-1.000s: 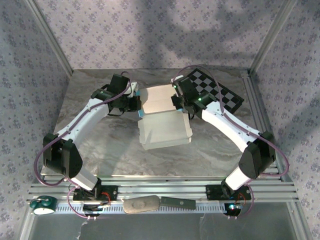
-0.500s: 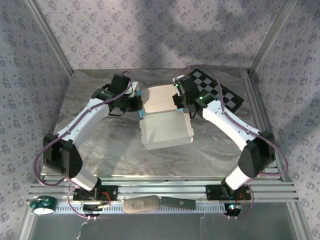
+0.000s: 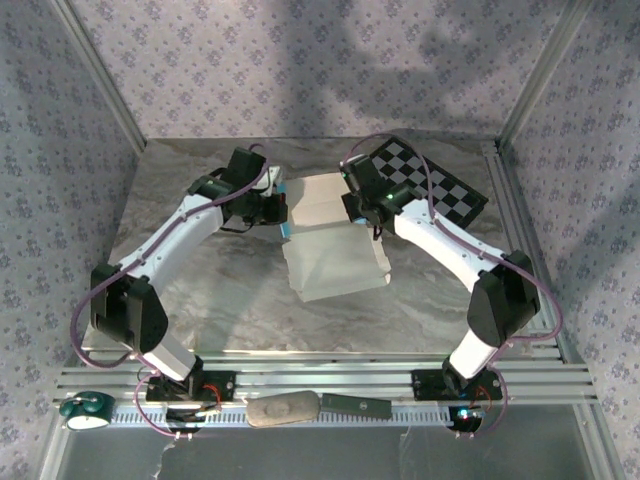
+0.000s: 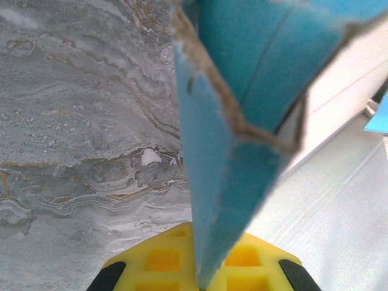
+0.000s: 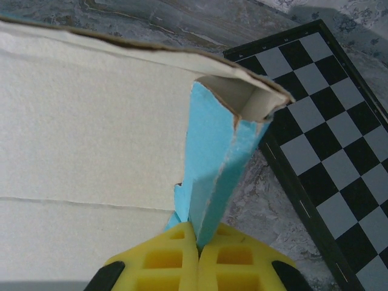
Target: Fold the paper box
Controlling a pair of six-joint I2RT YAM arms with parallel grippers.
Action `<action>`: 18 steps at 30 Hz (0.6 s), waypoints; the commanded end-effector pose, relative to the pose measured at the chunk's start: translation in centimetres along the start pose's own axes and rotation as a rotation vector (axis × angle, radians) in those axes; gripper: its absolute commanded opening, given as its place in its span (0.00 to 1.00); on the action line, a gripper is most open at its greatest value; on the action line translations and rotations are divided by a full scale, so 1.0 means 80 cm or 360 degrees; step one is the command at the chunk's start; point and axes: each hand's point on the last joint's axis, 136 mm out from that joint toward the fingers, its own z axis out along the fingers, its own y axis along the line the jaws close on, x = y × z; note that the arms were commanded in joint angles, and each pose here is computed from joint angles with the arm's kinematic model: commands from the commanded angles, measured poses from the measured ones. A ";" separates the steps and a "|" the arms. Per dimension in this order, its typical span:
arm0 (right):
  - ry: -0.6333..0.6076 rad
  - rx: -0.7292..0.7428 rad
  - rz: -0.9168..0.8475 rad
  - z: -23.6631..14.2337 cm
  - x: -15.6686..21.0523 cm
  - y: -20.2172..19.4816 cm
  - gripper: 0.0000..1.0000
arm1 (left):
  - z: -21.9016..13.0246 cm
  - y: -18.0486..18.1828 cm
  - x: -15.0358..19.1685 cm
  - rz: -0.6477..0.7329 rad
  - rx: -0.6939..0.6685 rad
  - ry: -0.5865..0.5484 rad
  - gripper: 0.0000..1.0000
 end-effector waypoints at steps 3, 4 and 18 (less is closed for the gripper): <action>0.0016 -0.0176 -0.0055 0.006 0.012 0.045 0.03 | 0.005 -0.045 -0.018 0.0085 0.0202 -0.0079 0.00; 0.0025 -0.0186 -0.0048 0.008 0.014 0.046 0.04 | 0.008 -0.044 -0.016 0.0083 0.0196 -0.0070 0.00; 0.0049 -0.0294 0.0067 0.024 0.027 0.046 0.16 | 0.011 -0.045 -0.014 0.0083 0.0200 -0.0068 0.00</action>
